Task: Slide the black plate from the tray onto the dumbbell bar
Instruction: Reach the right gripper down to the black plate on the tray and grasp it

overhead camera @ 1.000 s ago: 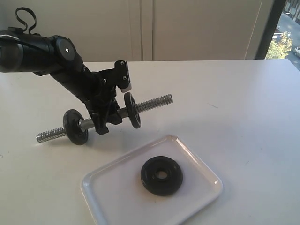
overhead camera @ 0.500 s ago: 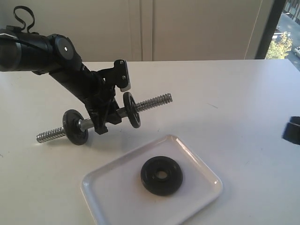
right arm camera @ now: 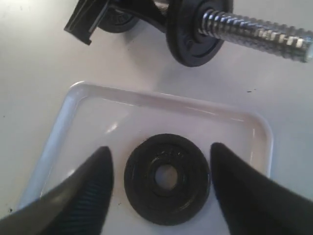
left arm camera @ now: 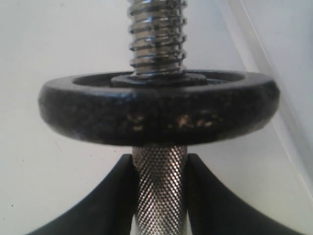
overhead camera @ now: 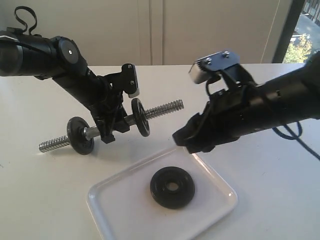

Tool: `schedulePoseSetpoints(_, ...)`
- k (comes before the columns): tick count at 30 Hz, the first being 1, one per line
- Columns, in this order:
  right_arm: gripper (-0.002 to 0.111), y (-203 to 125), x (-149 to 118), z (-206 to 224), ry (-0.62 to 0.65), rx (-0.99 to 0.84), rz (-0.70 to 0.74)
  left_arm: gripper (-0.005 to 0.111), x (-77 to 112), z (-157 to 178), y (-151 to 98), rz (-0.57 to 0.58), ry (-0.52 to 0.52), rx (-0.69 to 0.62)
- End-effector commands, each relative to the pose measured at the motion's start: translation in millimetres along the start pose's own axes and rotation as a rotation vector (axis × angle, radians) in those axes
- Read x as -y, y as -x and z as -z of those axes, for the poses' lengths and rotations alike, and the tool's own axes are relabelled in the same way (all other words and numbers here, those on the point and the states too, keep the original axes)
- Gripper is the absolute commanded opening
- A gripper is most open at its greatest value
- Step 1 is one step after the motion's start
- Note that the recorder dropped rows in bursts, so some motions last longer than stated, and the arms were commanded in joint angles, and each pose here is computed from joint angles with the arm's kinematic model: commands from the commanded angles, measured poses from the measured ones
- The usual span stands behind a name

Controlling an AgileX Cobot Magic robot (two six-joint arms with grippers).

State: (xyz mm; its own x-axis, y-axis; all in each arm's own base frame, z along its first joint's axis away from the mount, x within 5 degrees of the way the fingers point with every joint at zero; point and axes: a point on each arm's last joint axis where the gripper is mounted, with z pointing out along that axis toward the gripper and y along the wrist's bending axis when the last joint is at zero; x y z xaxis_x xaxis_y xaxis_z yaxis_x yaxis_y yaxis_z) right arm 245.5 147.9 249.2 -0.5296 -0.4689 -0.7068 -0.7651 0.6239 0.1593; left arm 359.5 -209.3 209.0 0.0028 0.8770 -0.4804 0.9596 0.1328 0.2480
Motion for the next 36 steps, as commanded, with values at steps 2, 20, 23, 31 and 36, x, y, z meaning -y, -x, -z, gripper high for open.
schedulePoseSetpoints(2, 0.073, -1, -5, -32, -0.001, -0.089, 0.109, 0.0, -8.4, 24, 16, 0.033, 0.086, 0.089)
schedulePoseSetpoints(20, 0.082, -17, -12, -99, -0.091, -0.341, 0.229, 0.0, -9.6, 25, 16, 0.034, 0.1, 0.092)
schedulePoseSetpoints(23, 0.082, -20, -17, -109, -0.069, -0.376, 0.248, 0.0, -9.6, 25, 16, 0.034, 0.1, 0.092)
schedulePoseSetpoints(31, 0.091, -22, -17, -123, -0.061, -0.458, 0.278, 0.0, -9.6, 25, 16, 0.034, 0.1, 0.092)
schedulePoseSetpoints(36, 0.092, -23, -13, -123, -0.1, -0.482, 0.305, 0.0, -9.6, 25, 16, 0.034, 0.1, 0.092)
